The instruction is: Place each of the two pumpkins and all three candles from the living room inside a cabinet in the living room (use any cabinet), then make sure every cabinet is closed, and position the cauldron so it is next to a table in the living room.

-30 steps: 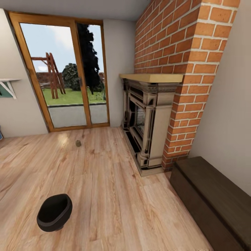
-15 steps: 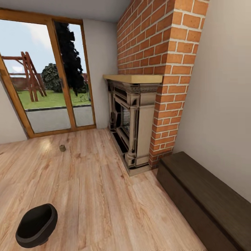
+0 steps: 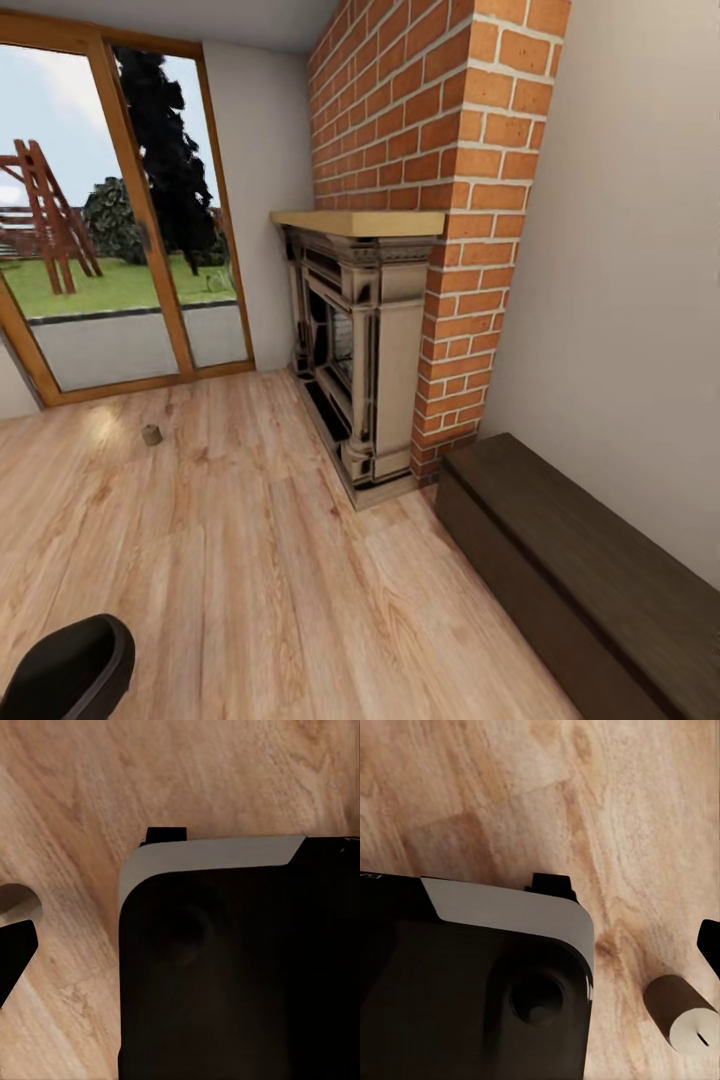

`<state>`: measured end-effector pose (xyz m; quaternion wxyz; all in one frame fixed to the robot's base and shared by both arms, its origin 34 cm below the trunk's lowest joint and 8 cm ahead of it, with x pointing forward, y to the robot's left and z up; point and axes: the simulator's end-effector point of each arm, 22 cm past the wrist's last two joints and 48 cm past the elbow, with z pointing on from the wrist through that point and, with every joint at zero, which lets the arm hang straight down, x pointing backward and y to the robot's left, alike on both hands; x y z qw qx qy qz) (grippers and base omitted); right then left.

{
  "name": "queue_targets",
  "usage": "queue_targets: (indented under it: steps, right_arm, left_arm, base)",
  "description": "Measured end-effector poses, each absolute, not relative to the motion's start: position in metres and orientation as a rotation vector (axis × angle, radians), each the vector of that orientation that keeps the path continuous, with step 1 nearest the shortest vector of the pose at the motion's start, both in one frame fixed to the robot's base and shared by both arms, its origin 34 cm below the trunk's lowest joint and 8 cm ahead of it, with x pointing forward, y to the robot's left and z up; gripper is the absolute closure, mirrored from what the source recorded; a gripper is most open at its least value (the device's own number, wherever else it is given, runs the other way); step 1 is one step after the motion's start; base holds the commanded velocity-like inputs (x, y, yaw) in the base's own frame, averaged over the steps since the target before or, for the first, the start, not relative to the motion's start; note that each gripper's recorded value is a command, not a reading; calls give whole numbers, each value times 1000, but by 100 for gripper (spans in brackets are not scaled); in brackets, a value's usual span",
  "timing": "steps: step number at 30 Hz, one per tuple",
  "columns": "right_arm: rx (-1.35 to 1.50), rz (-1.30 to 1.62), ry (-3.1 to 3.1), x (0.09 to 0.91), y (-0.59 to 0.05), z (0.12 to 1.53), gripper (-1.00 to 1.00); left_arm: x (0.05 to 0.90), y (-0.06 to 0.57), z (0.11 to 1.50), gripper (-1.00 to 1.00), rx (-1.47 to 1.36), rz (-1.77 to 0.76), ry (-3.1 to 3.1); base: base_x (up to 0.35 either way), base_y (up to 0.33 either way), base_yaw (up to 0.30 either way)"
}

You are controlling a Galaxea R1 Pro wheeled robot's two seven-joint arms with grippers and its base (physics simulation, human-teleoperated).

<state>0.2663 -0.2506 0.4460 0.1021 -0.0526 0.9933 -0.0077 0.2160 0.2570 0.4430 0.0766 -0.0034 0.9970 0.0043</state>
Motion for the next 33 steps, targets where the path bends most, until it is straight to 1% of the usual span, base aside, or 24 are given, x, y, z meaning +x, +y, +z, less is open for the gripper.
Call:
queue_targets:
  steps: [8,28,33]
  right_arm:
    - [-156,-21,2943,262,-250,445,-100]
    - [-158,-17,2972,251,-250,441,-100]
    - [-158,-19,2978,249,-251,440,-100]
  left_arm:
    - [212,257,442,-100,-11,13,3000]
    - [201,257,440,-100,-13,14,3029]
    - [198,256,440,-100,-13,14,3035]
  base:
    - [98,0,-119]
    - [3,0,-101]
    - [0,162,-179]
